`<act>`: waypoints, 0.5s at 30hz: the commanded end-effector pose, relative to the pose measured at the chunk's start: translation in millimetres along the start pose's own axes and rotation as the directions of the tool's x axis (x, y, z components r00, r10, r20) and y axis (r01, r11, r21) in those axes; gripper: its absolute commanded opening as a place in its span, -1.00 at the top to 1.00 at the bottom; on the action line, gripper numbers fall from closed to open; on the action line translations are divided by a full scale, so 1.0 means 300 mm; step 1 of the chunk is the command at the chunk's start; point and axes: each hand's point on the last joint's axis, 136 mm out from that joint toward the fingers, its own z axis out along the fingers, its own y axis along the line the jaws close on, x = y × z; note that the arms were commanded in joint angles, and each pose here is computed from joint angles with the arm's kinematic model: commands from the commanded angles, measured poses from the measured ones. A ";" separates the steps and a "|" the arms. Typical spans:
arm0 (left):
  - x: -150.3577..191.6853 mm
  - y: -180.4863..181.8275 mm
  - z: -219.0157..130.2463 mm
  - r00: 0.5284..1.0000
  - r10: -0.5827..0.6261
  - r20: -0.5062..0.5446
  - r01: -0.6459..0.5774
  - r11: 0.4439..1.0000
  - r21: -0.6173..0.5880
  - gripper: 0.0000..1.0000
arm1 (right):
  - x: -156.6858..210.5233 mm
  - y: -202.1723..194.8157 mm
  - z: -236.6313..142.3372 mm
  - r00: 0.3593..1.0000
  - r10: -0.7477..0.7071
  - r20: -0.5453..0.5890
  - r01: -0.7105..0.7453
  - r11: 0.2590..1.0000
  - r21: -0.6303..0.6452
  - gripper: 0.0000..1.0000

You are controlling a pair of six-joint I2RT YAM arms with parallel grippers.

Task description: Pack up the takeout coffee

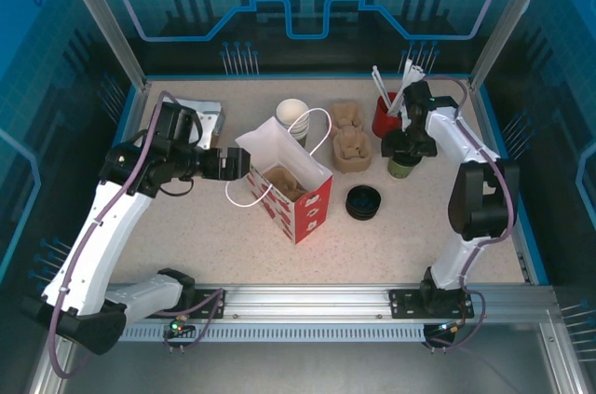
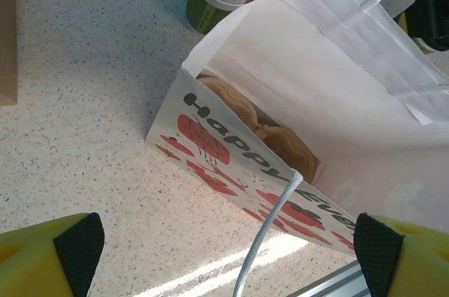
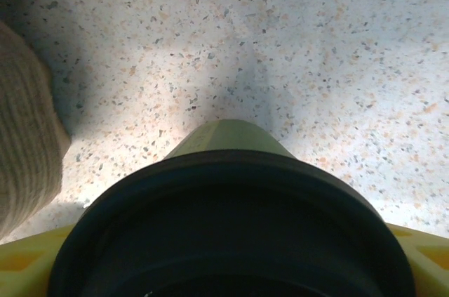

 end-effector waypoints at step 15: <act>-0.052 -0.018 0.003 0.994 -0.090 0.061 0.088 0.995 0.039 -0.91 | 0.273 0.042 -0.485 0.998 -0.032 0.055 0.036 0.997 -0.069 -0.73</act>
